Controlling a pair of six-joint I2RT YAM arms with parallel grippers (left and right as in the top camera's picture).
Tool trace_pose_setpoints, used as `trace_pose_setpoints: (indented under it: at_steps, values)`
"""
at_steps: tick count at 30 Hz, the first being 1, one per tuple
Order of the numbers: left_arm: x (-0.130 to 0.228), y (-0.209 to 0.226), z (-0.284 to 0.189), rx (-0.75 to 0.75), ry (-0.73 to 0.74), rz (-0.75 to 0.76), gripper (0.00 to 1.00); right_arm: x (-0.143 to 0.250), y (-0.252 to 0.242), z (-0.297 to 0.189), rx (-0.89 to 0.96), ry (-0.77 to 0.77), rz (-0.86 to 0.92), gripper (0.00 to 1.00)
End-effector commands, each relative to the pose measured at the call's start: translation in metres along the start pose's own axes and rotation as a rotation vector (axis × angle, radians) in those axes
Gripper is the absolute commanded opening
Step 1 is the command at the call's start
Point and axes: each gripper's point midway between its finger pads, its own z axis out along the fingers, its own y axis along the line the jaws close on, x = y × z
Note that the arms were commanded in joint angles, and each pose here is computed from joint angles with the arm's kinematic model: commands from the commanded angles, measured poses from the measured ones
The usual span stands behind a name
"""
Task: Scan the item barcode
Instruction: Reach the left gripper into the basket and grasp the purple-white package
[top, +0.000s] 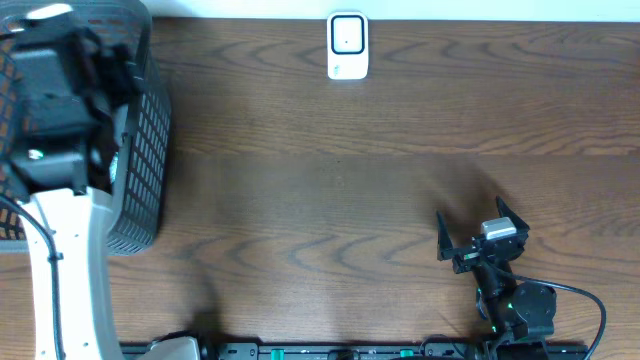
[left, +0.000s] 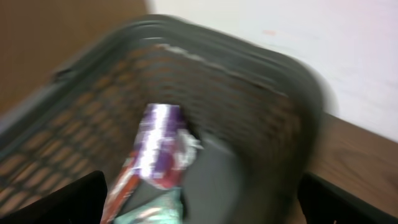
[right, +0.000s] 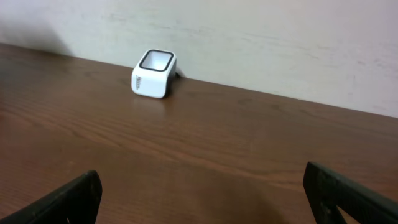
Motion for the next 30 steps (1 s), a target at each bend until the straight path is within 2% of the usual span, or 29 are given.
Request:
trace_pose_setpoints:
  at_steps: [1, 13, 18, 25, 28, 30]
  values:
    - [-0.016, 0.032, -0.006, -0.043, -0.028, -0.128, 0.97, 0.002, 0.0, 0.0, 0.001, 0.005, 0.008, 0.99]
    - [0.005, 0.116, 0.014, -0.226, 0.057, -0.27, 0.98, 0.002, 0.0, 0.0, 0.001, 0.005, 0.008, 0.99]
    - [0.017, 0.117, 0.04, -0.235, 0.111, -0.244, 0.98, 0.002, 0.0, 0.0, 0.001, 0.005, 0.008, 0.99]
    - [0.032, 0.112, 0.086, -0.217, 0.171, -0.115, 0.98, 0.002, 0.0, 0.0, 0.001, 0.005, 0.008, 0.99]
    - [0.046, 0.11, 0.108, -0.212, 0.219, -0.099, 0.98, 0.002, 0.0, 0.0, 0.001, 0.005, 0.008, 0.99]
    - [0.06, 0.105, 0.122, -0.194, 0.267, -0.029, 0.98, 0.002, 0.0, 0.0, 0.001, 0.005, 0.008, 0.99]
